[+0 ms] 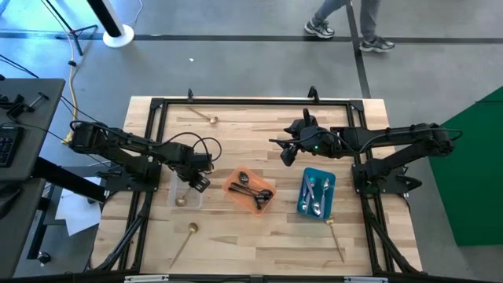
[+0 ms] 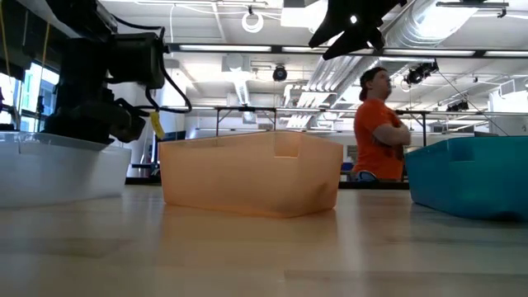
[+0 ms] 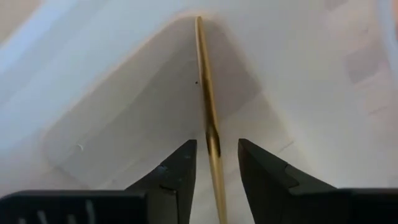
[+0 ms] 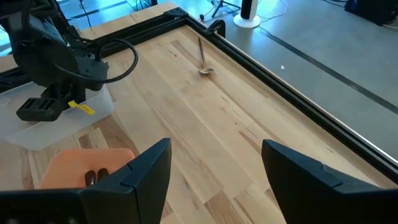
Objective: Sort silverware by color (type)
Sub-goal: Put the top gold spoon into the transparent bin
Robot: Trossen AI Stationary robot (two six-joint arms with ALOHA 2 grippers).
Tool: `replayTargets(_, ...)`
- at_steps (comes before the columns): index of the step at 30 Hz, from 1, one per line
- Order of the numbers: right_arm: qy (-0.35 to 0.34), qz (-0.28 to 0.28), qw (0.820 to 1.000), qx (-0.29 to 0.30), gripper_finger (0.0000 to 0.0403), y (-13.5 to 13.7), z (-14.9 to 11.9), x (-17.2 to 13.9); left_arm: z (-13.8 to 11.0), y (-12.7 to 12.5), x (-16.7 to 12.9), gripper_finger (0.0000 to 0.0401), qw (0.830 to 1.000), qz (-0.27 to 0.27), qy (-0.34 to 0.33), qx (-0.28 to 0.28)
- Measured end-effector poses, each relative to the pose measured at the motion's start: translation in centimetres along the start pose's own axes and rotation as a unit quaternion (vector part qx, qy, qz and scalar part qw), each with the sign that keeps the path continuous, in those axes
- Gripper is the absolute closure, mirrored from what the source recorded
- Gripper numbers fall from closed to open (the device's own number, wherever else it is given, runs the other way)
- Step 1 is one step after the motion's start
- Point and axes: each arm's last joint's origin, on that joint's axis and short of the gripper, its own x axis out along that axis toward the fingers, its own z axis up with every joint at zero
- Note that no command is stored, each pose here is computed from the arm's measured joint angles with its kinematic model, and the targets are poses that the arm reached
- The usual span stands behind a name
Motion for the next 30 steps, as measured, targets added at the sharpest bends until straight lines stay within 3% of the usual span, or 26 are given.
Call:
replayTargets(9,0.000,0.000,1.000,0.000,0.0167,0.0,0.0,0.0,-0.1,0.2,-0.9,0.0267,1.000,-0.004,-0.027,-0.007)
replayTargets(21,0.000,0.000,1.000,0.000,0.0167,0.0,0.0,0.0,-1.3,1.2,-2.3,0.0265,1.000,-0.001,-0.001,-0.013)
replayTargets(26,0.000,0.000,1.000,0.000,0.0167,0.0,0.0,0.0,-2.1,1.7,-4.8,0.0265,0.997,-0.062,-0.030,-0.028)
replayTargets(30,0.000,0.000,1.000,0.000,0.0167,0.0,0.0,0.0,-2.2,1.5,-8.3,0.0265,0.987,-0.113,-0.115,-0.019)
